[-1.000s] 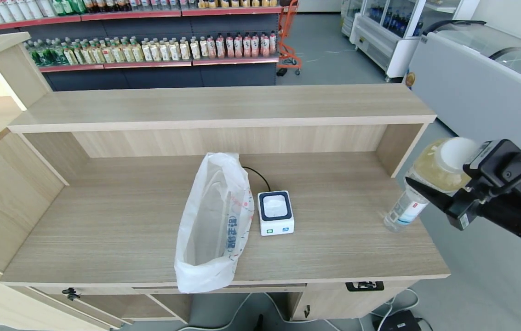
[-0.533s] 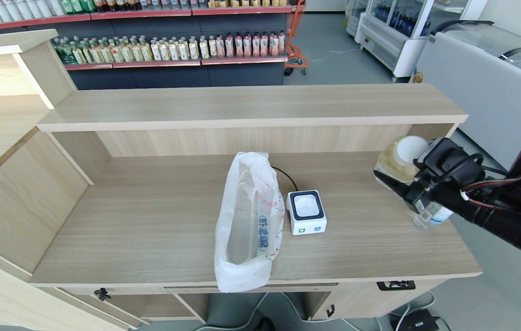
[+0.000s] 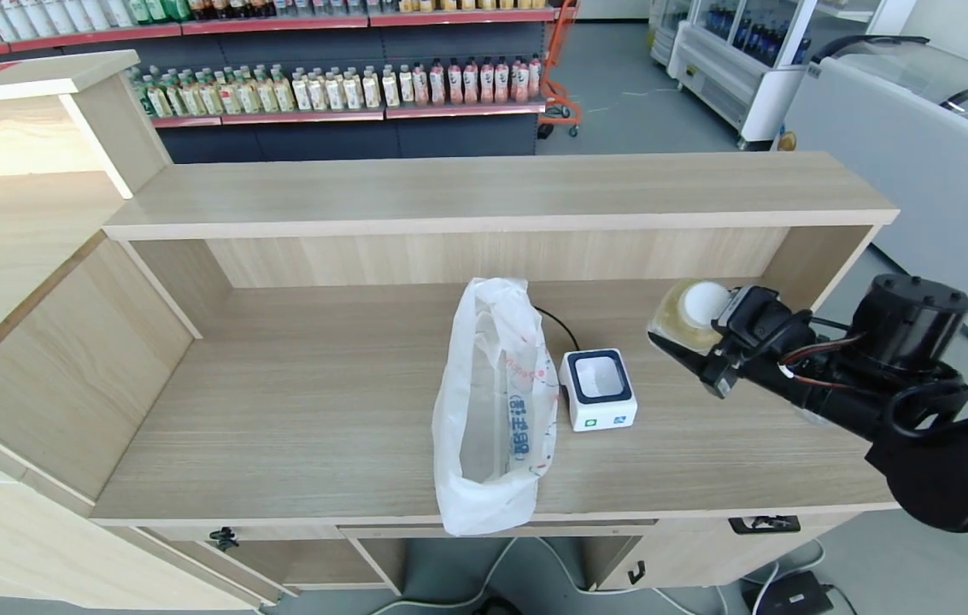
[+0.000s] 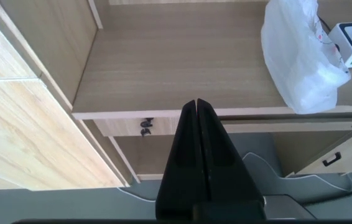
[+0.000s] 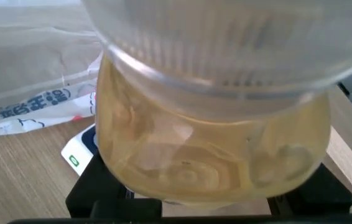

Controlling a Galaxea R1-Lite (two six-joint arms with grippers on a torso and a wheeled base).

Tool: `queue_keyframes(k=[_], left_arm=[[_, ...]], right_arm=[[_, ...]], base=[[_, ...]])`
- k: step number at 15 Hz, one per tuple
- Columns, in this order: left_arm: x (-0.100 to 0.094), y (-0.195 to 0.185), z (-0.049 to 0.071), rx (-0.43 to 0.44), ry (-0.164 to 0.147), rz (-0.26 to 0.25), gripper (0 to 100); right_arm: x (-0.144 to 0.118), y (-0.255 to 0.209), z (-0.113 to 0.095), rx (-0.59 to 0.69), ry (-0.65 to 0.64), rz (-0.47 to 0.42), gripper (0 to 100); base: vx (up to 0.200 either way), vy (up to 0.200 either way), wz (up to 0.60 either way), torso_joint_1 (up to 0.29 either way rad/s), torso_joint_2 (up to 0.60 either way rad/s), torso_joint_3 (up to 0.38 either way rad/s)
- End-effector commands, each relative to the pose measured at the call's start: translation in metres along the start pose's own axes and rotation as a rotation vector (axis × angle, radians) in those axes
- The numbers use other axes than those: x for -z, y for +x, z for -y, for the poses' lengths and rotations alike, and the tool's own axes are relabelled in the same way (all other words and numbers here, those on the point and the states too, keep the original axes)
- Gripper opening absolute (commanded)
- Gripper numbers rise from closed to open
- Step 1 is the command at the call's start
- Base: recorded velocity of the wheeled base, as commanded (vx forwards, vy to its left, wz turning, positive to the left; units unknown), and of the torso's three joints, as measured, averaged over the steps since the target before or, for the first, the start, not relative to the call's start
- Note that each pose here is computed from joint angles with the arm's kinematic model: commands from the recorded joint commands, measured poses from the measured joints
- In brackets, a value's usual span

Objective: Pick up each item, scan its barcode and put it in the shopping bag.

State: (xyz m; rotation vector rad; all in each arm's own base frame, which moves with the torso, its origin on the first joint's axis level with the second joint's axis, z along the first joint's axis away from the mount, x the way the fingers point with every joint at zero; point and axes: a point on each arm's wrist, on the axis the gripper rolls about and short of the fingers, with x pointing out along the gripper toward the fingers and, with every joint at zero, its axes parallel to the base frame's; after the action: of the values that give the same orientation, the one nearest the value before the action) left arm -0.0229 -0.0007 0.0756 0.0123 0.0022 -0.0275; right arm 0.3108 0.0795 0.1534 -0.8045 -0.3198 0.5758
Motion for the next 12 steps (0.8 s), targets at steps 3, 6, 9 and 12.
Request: queue_keyframes(k=[3,6,9,12], left_arm=[[0.000,0.000,0.000,0.002,0.000,0.001,0],[0.000,0.000,0.000,0.002,0.000,-0.001,0],[0.000,0.000,0.000,0.002,0.000,0.001,0],[0.000,0.000,0.000,0.002,0.000,0.001,0]], right_arm=[[0.034,0.011,-0.004,-0.003,-0.002,-0.011,0],[0.051,0.017,-0.012,-0.047,0.004,0.020,0],[0.058,0.026,-0.014,-0.052,0.001,0.034,0],[0.066,0.039,-0.017,-0.076,0.003,0.064,0]], base=[[0.000,0.000,0.00,0.000,0.00,0.000],[0.000,0.000,0.00,0.000,0.00,0.000],[0.000,0.000,0.00,0.000,0.00,0.000],[0.000,0.000,0.00,0.000,0.00,0.000]])
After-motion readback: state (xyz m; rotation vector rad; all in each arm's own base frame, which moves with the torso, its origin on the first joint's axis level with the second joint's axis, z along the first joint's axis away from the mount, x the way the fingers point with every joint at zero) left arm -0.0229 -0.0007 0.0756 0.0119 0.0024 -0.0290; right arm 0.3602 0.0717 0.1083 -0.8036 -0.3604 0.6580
